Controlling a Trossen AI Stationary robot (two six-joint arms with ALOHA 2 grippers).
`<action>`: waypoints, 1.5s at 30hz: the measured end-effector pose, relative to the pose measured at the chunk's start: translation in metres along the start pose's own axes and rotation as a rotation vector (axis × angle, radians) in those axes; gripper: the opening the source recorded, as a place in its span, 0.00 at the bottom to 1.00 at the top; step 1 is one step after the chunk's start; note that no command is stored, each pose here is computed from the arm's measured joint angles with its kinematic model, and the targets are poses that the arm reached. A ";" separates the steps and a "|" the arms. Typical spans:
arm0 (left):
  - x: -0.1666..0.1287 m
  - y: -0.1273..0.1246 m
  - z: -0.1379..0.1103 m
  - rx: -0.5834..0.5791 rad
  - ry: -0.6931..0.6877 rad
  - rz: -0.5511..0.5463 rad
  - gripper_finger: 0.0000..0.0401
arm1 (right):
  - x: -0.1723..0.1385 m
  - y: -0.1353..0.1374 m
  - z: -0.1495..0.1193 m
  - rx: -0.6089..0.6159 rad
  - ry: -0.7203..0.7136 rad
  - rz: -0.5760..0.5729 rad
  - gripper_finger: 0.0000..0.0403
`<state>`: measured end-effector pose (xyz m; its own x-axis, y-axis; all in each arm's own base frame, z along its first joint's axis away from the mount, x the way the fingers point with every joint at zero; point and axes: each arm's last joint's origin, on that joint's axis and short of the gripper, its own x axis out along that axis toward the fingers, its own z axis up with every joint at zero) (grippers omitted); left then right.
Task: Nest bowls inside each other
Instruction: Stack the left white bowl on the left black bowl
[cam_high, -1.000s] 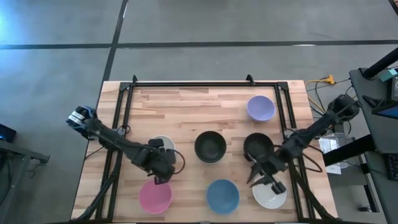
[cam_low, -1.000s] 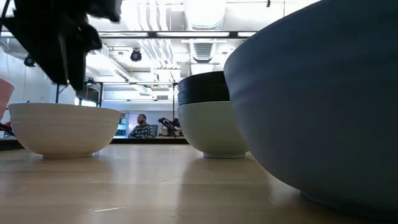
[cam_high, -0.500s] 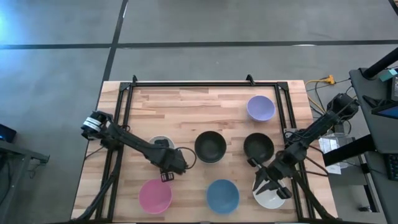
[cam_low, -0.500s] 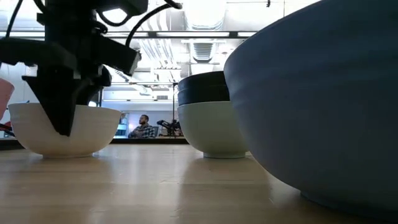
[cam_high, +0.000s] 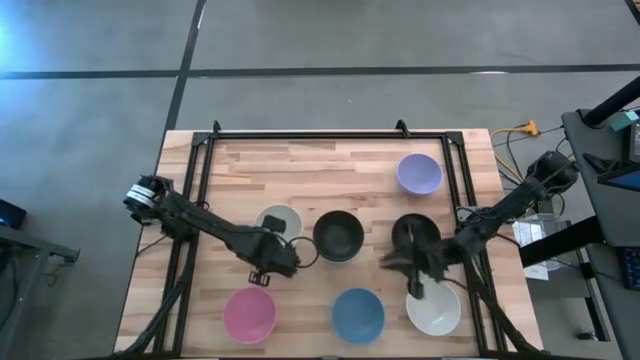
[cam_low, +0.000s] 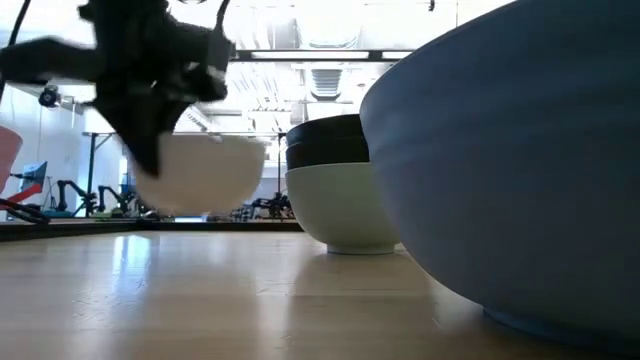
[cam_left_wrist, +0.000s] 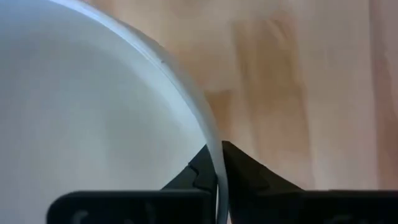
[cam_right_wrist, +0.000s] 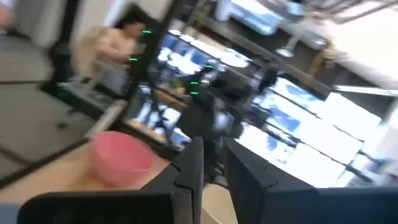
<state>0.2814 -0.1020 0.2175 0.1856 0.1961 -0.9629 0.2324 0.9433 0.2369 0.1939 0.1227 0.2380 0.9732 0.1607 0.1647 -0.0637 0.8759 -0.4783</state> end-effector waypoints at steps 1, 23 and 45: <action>-0.007 0.004 -0.001 -0.007 -0.021 0.009 0.00 | 0.002 -0.008 0.000 0.007 -0.002 -0.032 0.14; -0.256 0.054 -0.006 -0.646 -1.502 -0.226 0.00 | -0.037 -0.161 0.112 1.237 -0.769 0.070 0.14; -0.164 0.064 0.101 0.002 -0.639 -0.203 0.00 | -0.061 -0.179 0.153 1.102 -0.005 0.081 0.14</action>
<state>0.3624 -0.1012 0.4035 0.6668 -0.1831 -0.7224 0.3244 0.9440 0.0601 0.1119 0.0259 0.4452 0.9565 0.2354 0.1722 -0.2915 0.7879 0.5424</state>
